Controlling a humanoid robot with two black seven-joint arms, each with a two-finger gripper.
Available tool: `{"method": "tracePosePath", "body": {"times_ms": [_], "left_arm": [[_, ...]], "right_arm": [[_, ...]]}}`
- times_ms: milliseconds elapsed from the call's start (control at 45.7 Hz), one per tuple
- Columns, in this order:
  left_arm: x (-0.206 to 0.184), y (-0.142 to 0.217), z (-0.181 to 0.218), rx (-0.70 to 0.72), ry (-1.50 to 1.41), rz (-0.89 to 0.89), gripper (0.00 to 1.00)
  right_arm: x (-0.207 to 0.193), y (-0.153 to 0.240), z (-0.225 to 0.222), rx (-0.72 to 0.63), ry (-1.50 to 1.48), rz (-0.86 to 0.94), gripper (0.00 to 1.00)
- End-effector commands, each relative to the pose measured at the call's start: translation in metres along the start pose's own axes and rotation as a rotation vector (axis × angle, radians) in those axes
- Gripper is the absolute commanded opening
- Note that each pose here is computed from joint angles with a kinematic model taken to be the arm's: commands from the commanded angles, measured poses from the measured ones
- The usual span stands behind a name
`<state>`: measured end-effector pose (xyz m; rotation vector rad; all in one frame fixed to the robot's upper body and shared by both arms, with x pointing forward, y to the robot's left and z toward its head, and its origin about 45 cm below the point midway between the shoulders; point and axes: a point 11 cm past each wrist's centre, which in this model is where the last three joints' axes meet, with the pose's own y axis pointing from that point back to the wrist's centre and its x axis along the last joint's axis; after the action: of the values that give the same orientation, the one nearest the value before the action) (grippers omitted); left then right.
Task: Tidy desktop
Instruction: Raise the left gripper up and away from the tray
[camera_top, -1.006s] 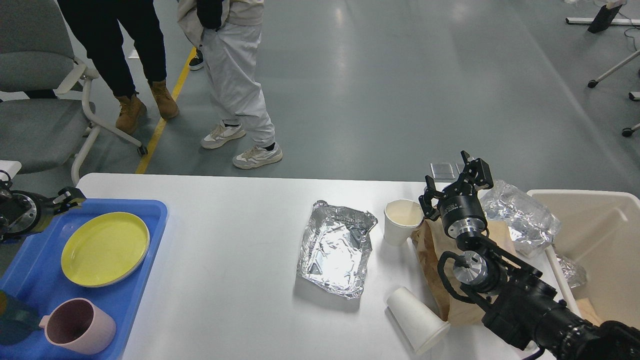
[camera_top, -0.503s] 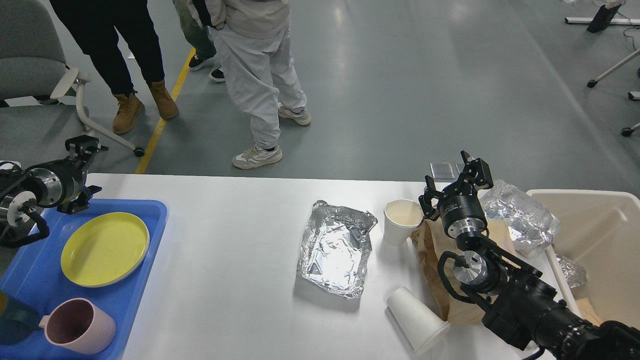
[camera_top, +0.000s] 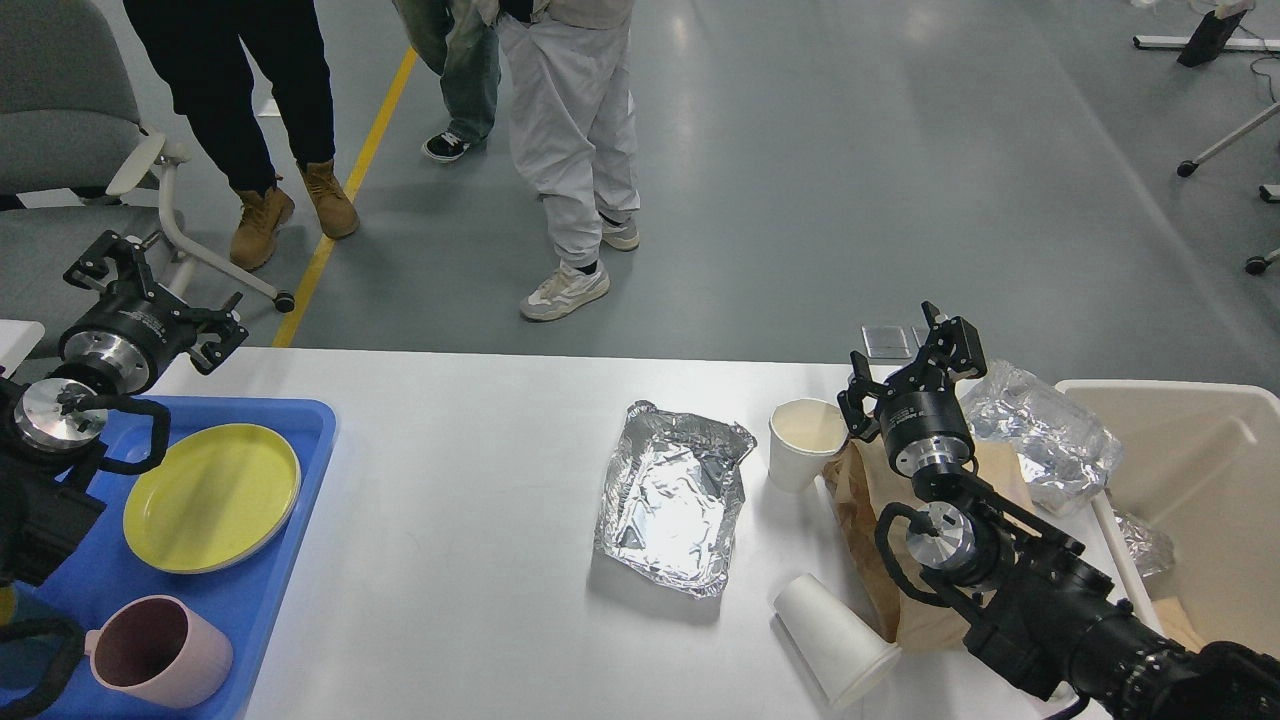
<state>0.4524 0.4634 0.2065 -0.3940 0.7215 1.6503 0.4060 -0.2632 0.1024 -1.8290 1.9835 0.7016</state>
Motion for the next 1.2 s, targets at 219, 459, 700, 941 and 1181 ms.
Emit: {"method": "tracePosePath", "body": {"times_ms": [219,459,700,941,1181], "left_arm": [[-0.011,-0.002,0.02,-0.108,0.213,-0.044,0.96],[-0.012,-0.003,0.016,-0.092,0.196,-0.044,0.96],[-0.019,-0.005,0.007,-0.076,0.195,-0.073,0.96],[-0.032,0.002,-0.005,-0.075,0.183,-0.266,0.96],[-0.033,0.005,-0.02,-0.06,0.199,-0.311,0.96]], "right_arm": [[0.0,0.0,0.0,0.0,0.001,0.0,1.0],[0.0,0.0,0.0,0.0,0.001,0.0,1.0],[0.0,0.0,0.0,0.0,0.001,0.0,1.0],[0.0,0.0,0.0,0.0,-0.001,0.001,1.0],[0.0,0.0,0.0,0.0,-0.001,0.001,1.0]]}}
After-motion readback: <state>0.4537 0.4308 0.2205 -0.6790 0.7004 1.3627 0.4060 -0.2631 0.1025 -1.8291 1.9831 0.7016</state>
